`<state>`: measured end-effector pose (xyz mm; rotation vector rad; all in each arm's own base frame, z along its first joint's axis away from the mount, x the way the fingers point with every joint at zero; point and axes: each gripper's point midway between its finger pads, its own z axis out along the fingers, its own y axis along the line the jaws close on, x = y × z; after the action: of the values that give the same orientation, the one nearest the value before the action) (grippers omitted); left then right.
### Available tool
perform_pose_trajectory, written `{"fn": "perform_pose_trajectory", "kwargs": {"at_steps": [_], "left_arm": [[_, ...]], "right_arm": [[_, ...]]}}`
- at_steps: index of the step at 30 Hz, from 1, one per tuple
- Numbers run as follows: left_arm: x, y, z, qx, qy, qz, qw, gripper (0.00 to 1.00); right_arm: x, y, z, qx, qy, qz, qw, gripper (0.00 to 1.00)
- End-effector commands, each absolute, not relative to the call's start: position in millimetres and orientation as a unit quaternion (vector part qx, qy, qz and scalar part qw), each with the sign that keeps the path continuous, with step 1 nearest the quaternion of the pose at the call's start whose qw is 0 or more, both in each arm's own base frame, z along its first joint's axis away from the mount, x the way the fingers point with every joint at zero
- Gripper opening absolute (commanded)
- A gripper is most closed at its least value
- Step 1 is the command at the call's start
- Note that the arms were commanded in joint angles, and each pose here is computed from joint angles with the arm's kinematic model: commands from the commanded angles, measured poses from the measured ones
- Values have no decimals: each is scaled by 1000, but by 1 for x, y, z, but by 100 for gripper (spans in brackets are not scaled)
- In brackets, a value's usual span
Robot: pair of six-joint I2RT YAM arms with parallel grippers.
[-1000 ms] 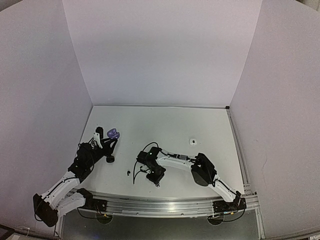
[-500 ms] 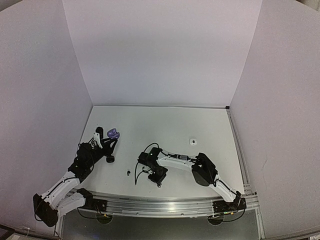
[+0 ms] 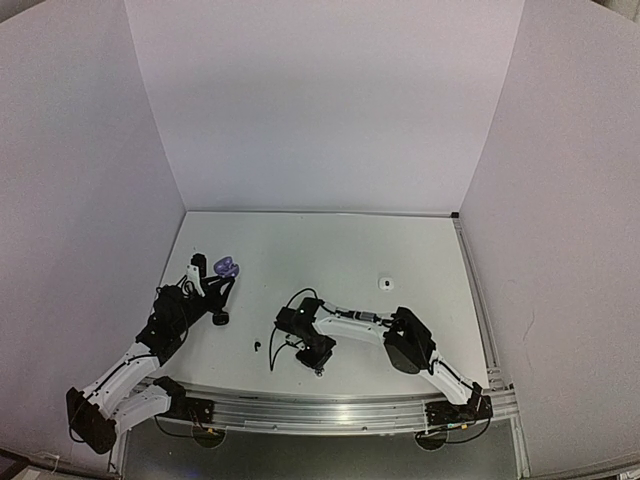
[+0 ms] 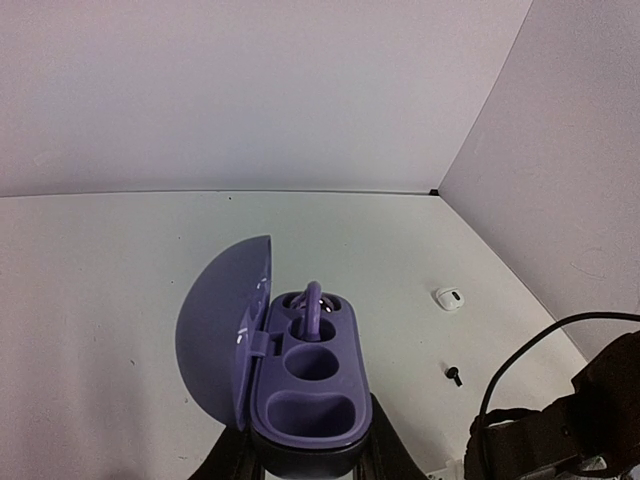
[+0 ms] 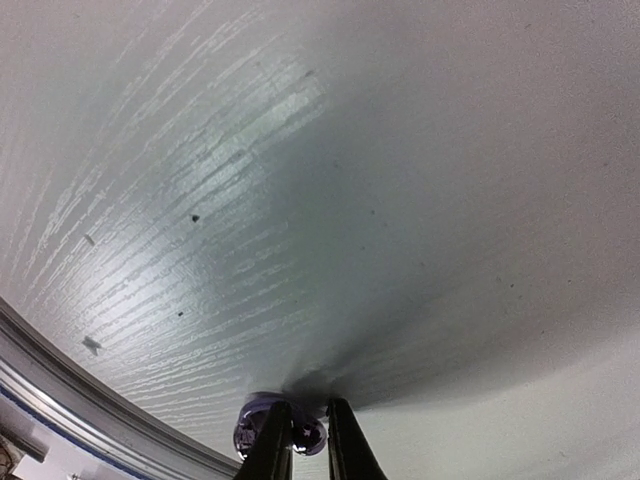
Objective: Insert the wireless bluetooth earbuds into the charging case
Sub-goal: Move the left earbud to the center of the board.
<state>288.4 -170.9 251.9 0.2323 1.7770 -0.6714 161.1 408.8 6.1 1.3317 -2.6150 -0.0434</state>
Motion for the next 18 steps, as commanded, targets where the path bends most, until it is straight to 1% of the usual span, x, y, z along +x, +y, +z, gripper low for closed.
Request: {"fn": "perform_pose_trajectory", "kwargs": {"at_steps": [1, 5, 7, 11, 15, 18], "left_arm": [[289, -171, 268, 104, 742, -294, 594, 0], [289, -171, 270, 104, 740, -294, 596, 0], [289, -171, 270, 104, 740, -293, 597, 0], [288, -171, 271, 104, 739, -292, 598, 0], [288, -170, 271, 104, 740, -291, 597, 0], [288, -170, 270, 103, 740, -291, 597, 0]], "right_arm": [[149, 388, -1, 435, -891, 30, 129, 9], [152, 384, -5, 428, -894, 45, 124, 5], [154, 383, -6, 424, -896, 50, 119, 1], [158, 386, -3, 414, -902, 51, 109, 0], [175, 395, 14, 396, -915, 50, 59, 0], [193, 404, 35, 370, -929, 31, 13, 0]]}}
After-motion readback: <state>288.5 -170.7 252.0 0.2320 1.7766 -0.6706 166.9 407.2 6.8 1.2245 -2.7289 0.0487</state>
